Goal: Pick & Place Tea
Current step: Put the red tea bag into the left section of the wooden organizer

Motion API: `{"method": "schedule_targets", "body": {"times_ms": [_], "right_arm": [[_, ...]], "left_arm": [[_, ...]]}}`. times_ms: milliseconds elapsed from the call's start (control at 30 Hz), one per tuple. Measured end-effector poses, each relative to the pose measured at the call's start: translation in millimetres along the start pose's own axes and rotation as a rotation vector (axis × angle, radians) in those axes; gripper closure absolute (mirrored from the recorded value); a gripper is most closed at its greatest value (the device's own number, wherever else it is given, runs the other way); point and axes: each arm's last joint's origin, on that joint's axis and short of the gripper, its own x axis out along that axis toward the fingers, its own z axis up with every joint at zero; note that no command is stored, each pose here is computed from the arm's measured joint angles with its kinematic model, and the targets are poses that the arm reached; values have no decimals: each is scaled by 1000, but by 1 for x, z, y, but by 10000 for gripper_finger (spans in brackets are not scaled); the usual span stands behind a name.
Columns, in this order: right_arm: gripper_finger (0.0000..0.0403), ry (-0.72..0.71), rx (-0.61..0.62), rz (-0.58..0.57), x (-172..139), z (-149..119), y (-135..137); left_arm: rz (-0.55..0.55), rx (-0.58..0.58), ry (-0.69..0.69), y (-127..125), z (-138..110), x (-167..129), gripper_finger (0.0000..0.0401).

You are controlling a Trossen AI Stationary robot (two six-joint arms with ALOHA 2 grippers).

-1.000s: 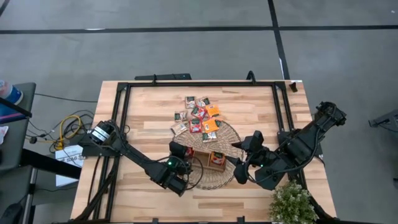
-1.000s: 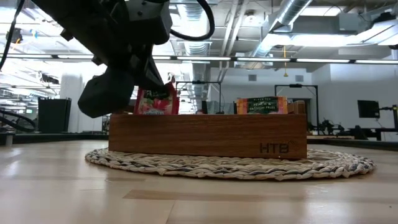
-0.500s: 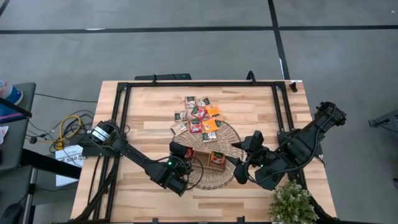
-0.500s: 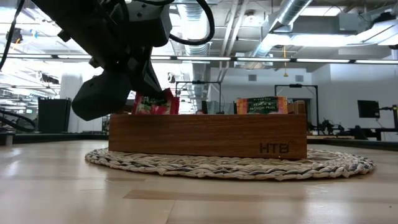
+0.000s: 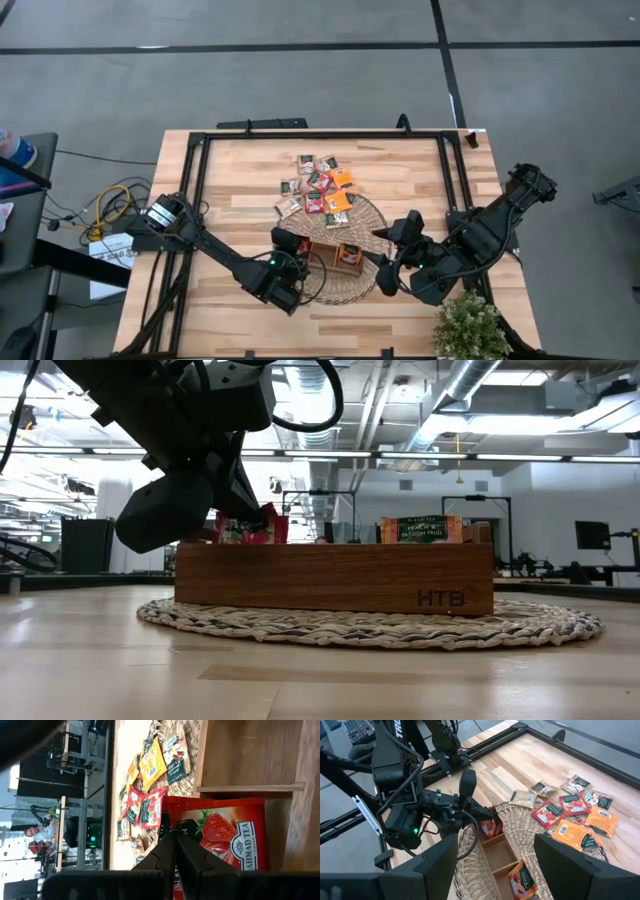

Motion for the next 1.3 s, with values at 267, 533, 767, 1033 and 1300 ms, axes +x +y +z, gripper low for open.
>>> {"method": "schedule_targets", "body": {"times_ms": [267,533,767,1033,1300], "right_arm": [[148,1,0,0,0,0,0],[148,1,-7,0,0,0,0],[148,1,-8,1,0,0,0],[148,-3,-20,-23,5,4,-4],[148,78,-23,-76,39,31,-29]], "left_arm": [[-13,10,3,0,0,0,333],[9,70,-10,2,0,-3,274],[45,3,-78,33,5,-23,263],[-70,-546,-204,132,22,-65,263],[-192,-1232,-254,222,6,-84,263]]}}
